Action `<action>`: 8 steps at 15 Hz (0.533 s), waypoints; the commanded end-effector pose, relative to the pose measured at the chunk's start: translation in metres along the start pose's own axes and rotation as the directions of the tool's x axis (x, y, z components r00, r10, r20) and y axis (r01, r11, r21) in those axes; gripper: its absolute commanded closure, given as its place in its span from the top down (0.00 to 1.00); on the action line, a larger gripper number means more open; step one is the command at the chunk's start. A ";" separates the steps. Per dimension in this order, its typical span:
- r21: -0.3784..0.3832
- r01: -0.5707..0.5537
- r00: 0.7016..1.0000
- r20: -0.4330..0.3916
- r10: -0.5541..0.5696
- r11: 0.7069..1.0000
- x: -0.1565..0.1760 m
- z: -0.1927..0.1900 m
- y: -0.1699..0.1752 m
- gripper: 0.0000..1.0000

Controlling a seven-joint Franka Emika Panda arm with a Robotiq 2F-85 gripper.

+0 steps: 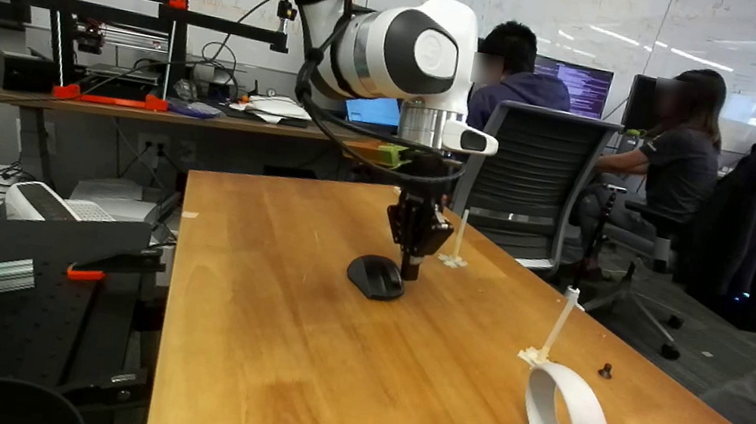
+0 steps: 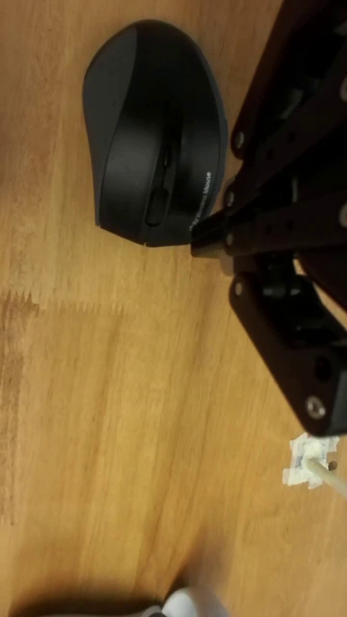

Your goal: Press the left button of the mouse

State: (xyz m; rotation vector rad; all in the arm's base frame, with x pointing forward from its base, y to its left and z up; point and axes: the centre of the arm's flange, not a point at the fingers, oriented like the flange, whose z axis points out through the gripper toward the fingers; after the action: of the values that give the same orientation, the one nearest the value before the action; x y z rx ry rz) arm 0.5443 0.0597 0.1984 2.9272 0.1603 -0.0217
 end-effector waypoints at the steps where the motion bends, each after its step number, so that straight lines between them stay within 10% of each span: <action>1: 0.011 -0.028 1.000 -0.001 0.028 1.000 0.005 0.002 -0.004 0.00; 8: 0.028 -0.042 0.999 0.018 0.041 0.999 0.001 0.009 -0.008 0.00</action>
State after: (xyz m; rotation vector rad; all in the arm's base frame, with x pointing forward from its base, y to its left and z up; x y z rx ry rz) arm 0.5417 0.0618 0.1892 2.9448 0.1267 -0.0509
